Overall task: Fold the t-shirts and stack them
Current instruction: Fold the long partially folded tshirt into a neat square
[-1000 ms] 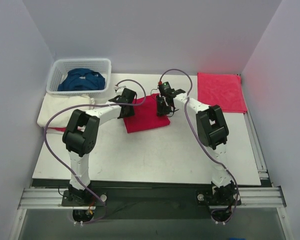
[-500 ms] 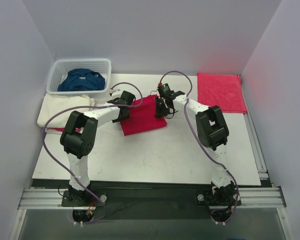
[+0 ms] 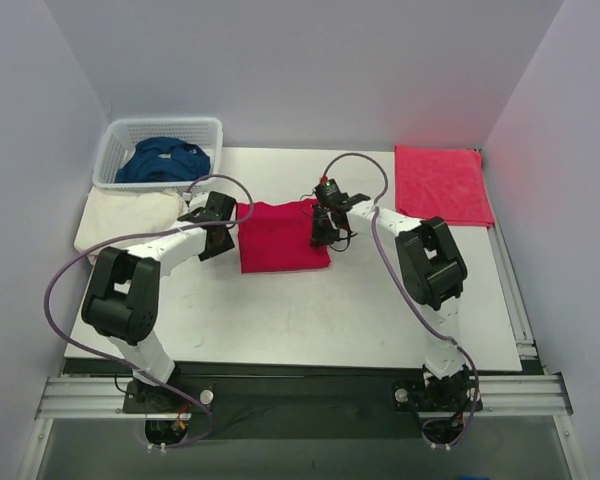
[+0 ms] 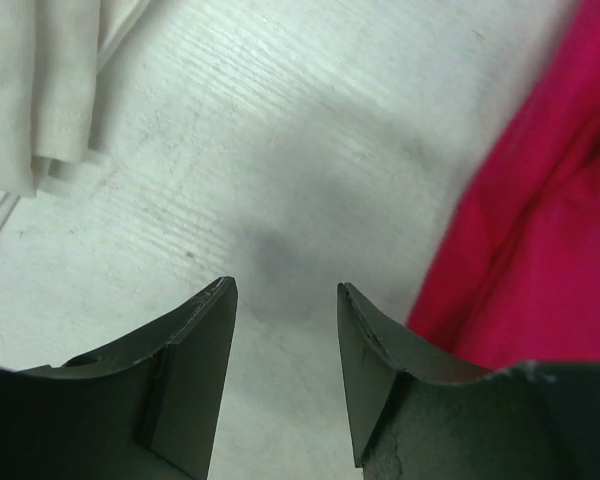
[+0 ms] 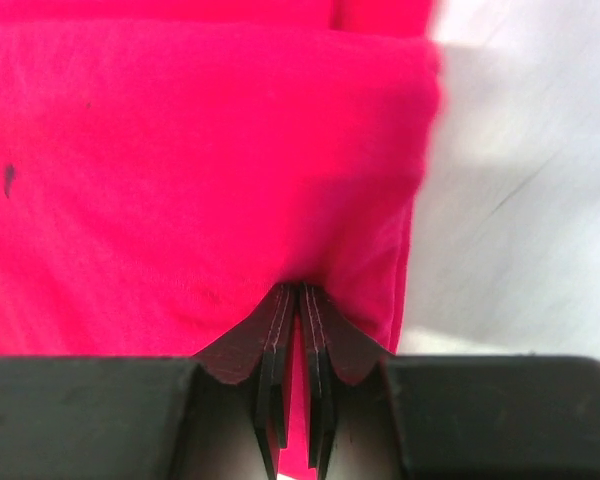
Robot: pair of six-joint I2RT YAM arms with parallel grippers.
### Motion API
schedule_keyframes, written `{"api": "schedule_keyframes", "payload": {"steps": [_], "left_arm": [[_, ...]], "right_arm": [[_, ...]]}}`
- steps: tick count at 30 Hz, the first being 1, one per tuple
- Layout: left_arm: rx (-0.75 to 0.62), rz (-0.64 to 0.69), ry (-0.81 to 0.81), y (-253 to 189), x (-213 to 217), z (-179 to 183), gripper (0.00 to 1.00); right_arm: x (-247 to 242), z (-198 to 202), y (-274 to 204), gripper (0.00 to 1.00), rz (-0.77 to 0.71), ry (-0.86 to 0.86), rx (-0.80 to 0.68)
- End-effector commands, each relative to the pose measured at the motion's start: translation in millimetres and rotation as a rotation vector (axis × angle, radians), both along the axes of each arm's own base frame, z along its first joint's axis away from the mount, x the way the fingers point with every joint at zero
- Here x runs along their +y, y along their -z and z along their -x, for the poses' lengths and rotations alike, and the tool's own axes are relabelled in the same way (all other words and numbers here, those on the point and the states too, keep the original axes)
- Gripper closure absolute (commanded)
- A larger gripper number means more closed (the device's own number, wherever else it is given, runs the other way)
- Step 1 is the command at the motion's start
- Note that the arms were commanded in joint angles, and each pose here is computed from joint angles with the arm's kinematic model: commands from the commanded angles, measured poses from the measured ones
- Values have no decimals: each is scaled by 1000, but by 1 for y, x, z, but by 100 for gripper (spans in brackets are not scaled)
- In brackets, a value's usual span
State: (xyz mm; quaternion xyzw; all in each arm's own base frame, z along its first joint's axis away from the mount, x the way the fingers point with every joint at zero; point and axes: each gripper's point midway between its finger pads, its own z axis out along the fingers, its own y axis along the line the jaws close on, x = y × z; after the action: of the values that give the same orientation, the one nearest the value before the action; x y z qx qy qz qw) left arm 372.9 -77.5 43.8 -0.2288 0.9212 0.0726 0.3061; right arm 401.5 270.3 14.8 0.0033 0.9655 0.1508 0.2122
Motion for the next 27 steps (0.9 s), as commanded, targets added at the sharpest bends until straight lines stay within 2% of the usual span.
{"api": "schedule_keyframes", "payload": {"steps": [1,6,9,10,13,15,17,20,27], "left_arm": [[-100,113,45,-29,-18,-1,45],[-201,240,145,-49,-39,2,44],[-259,299,212,-56,-50,-3,36],[-253,305,214,-52,-48,-6,33],[-250,362,278,-43,-57,-19,31],[-247,417,328,-43,-60,-32,30],[-197,481,377,-23,-60,-45,31],[-173,517,420,-16,-68,-46,31],[-293,639,588,-36,-97,-51,29]], "right_arm": [[-8,76,29,90,173,-24,163],[-1,95,16,90,196,-11,119],[-9,90,9,90,234,12,76],[-10,86,5,90,239,15,61],[-14,81,-7,88,255,16,23],[-18,78,-13,86,263,17,12],[-31,77,-13,85,298,23,22],[-44,75,-11,85,312,46,39],[-63,70,-11,85,311,70,56]]}}
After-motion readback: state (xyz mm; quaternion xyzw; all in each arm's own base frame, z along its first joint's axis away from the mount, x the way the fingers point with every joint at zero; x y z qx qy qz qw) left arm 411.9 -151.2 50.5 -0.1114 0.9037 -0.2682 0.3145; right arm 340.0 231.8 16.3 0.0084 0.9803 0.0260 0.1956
